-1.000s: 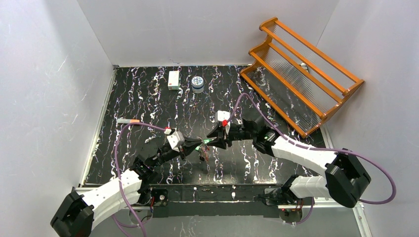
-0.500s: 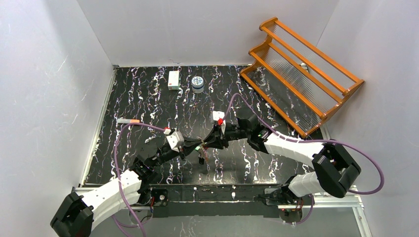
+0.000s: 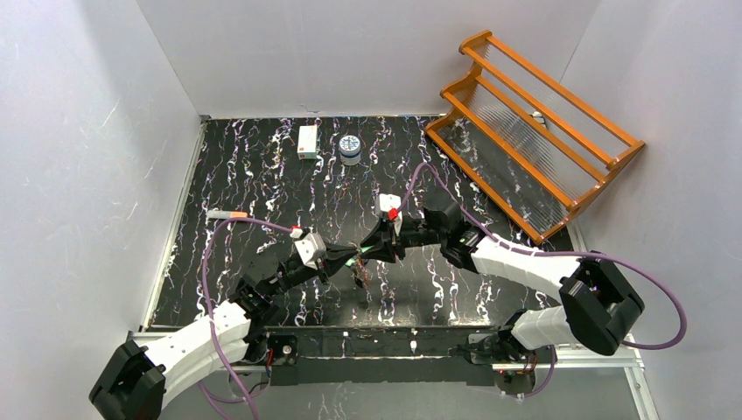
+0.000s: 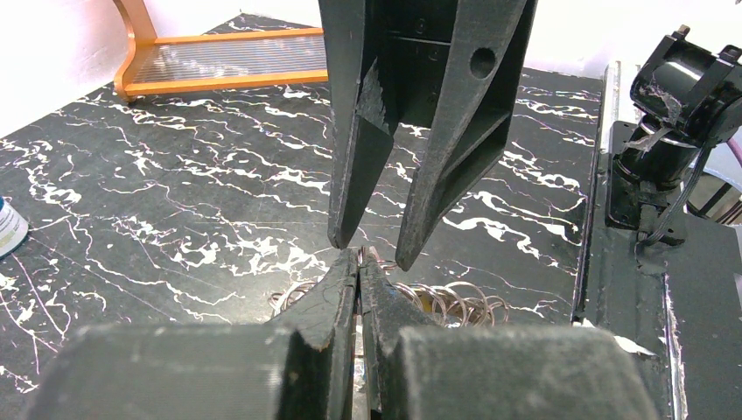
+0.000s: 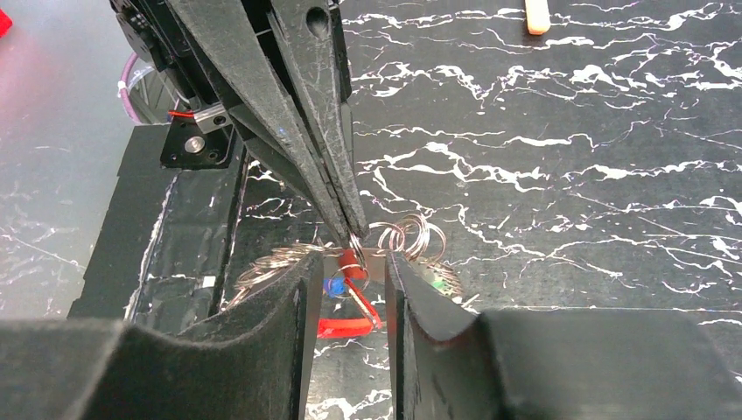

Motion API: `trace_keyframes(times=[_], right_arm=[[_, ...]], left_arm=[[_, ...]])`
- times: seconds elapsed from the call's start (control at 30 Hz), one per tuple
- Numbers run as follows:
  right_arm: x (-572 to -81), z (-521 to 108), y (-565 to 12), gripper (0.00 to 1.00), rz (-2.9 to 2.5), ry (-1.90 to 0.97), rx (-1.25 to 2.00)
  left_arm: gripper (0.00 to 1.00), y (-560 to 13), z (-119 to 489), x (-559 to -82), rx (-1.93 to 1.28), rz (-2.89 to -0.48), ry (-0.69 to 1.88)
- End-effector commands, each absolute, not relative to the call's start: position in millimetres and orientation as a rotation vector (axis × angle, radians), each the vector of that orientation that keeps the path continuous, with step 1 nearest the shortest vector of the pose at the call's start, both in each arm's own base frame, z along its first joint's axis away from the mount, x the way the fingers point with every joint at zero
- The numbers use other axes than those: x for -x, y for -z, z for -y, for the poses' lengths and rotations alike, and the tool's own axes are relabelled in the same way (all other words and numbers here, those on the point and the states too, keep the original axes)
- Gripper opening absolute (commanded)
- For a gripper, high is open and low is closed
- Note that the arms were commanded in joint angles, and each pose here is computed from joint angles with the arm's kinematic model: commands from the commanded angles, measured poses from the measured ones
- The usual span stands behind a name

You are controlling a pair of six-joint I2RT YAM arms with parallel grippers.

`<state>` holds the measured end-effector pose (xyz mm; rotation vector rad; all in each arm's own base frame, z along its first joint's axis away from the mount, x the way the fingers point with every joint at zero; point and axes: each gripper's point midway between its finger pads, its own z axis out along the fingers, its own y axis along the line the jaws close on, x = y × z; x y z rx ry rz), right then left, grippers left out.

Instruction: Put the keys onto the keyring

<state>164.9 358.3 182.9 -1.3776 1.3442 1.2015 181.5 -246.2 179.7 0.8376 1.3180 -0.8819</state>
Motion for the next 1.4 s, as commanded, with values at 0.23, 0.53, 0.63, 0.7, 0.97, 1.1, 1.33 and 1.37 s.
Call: trace_keyframes(times=[0.23,0.53,0.63,0.7,0.97,1.1,1.33,1.37], right_arm=[[-174.5,-359.9,-200.4,0.35,-1.269,-1.161,1.351],[-171.7,-366.6,-196.3,0.33,-1.265,-1.221,1.371],[-169.2,-368.5,-193.6,0.28,-1.267,-1.250,1.383],[-168.0,-369.4,-192.2,0.21,-1.269,-1.262,1.387],[-173.1,-367.3,-192.8,0.01,-1.280,-1.223,1.359],[-175.2,-365.0,-191.4,0.01,-1.296,-1.192,1.377],[-186.1,-351.0,-170.9,0.01,-1.442,-1.033,1.496],[-185.9,-345.8,-164.9,0.01,-1.478,-1.005,1.520]], left_arm=[[0.00,-206.2,247.7,-179.9,-0.833,-1.214,0.882],[0.00,-207.5,247.7,-179.2,-0.831,-1.211,0.887],[0.00,-207.3,247.6,-178.8,-0.832,-1.210,0.887],[0.00,-207.6,247.8,-178.7,-0.833,-1.209,0.889],[0.00,-207.3,247.4,-179.3,-0.830,-1.210,0.885],[0.11,-210.8,250.7,-176.9,-0.868,-1.186,0.887],[0.34,-198.3,247.8,-187.3,-1.017,-1.255,0.738],[0.34,-193.7,245.9,-189.1,-1.054,-1.282,0.705]])
